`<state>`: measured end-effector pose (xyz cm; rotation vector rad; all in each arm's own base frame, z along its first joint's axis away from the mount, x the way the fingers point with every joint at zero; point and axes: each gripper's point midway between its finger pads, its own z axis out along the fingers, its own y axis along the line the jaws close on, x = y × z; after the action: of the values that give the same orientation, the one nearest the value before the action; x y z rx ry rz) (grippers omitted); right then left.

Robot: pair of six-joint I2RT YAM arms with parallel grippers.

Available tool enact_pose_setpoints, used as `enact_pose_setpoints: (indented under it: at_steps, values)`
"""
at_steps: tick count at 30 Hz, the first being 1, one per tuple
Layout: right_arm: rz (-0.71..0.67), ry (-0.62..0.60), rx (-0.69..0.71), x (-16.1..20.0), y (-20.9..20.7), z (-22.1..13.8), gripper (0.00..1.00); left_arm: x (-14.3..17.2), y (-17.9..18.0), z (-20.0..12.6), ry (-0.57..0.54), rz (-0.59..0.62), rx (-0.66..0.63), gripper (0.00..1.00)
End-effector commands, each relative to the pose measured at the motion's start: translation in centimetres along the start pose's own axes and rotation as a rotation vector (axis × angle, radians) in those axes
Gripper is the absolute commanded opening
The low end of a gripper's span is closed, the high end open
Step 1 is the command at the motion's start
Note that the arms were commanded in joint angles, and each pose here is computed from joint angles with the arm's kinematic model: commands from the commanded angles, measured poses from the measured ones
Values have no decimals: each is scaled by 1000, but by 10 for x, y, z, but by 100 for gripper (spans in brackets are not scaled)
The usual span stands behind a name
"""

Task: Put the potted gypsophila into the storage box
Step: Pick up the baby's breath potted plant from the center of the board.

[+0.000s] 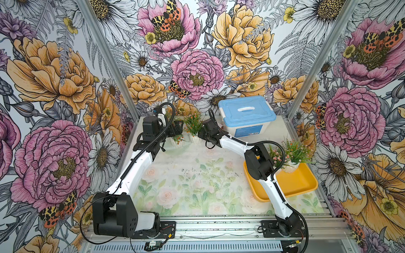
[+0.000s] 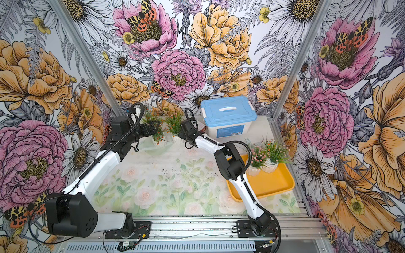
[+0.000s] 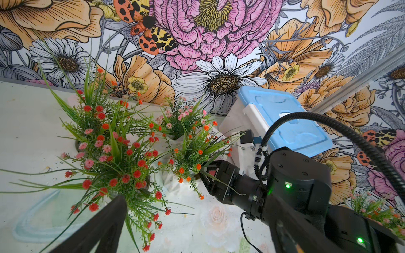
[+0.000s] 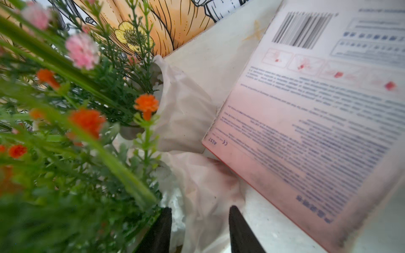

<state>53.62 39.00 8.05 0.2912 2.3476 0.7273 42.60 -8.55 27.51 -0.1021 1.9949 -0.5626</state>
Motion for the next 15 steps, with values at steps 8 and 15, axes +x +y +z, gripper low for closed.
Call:
enact_pose_setpoints:
  at_steps: [8,15]
  values:
    - [10,151,157,34,-42,-1,30,-12,-11,-3,-40,-17,64,99]
    - [-7,154,177,33,-45,-11,22,-11,-15,-1,-34,-18,79,99]
